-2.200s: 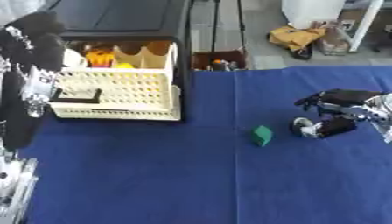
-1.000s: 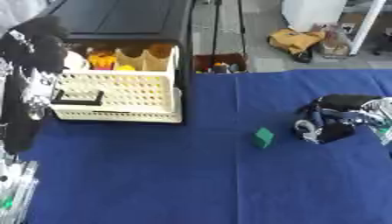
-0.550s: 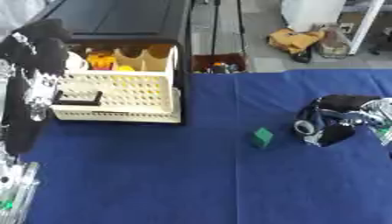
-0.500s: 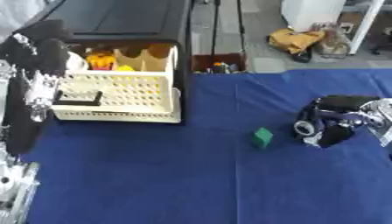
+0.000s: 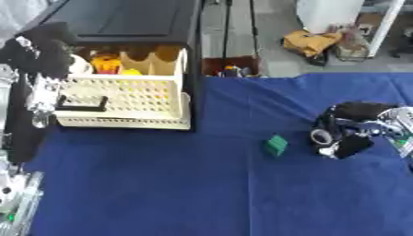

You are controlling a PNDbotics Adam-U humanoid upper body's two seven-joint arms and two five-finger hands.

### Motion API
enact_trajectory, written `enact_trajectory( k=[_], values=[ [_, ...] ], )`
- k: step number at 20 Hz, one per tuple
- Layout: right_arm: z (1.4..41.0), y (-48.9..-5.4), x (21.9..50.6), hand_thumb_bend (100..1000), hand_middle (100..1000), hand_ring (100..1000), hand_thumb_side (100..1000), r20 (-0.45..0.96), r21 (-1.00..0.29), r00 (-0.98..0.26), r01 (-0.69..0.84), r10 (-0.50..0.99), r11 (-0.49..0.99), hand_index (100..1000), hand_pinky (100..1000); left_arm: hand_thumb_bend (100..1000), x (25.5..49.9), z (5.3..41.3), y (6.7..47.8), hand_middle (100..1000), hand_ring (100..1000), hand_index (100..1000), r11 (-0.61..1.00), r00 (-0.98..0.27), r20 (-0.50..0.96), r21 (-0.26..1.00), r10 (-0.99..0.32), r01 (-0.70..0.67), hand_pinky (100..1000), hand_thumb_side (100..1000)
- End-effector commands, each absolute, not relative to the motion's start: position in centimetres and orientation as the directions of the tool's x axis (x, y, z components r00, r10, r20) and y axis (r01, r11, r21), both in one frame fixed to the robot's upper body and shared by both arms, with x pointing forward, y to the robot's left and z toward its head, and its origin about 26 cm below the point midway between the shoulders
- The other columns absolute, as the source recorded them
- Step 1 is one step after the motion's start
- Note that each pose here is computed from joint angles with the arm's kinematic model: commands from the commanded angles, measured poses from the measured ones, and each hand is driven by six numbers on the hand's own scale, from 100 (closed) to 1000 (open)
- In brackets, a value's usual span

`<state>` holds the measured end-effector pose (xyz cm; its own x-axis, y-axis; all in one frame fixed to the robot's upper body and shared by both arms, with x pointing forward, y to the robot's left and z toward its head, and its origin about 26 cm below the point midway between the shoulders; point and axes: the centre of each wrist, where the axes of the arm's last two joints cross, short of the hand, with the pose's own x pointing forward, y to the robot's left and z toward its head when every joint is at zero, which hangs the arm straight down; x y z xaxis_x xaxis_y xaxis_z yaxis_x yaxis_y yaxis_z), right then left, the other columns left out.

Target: Pick up objects from table and place into drawer.

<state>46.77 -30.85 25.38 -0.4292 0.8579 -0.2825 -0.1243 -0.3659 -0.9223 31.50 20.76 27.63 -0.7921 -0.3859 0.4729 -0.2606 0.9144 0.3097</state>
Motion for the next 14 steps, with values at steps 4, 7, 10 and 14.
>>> enact_trajectory(
  k=[4, 7, 10, 14],
  values=[
    [25.98, -32.06, 46.71, 198, 497, 449, 540, -0.310, -0.926, -0.383, -0.087, 0.870, -0.368, 784, 256, 470, 31.21, 28.06, 20.83, 682, 829, 807, 0.914, -0.803, 0.457, 0.311, -0.383, -0.259, 755, 868],
    [25.95, -32.04, 46.74, 185, 483, 444, 514, -0.299, -0.934, -0.379, -0.074, 0.876, -0.350, 767, 247, 468, 31.21, 28.04, 20.82, 683, 830, 806, 0.914, -0.802, 0.458, 0.312, -0.383, -0.258, 757, 868],
    [26.00, -32.01, 46.74, 181, 468, 436, 508, -0.287, -0.940, -0.379, -0.063, 0.880, -0.334, 747, 239, 466, 31.21, 28.03, 20.81, 683, 832, 806, 0.915, -0.802, 0.459, 0.313, -0.382, -0.257, 761, 867],
    [26.25, -31.87, 46.68, 172, 455, 430, 506, -0.273, -0.948, -0.382, -0.047, 0.883, -0.314, 732, 234, 464, 31.21, 28.02, 20.81, 684, 834, 805, 0.914, -0.801, 0.460, 0.316, -0.383, -0.255, 764, 867]
  ],
)
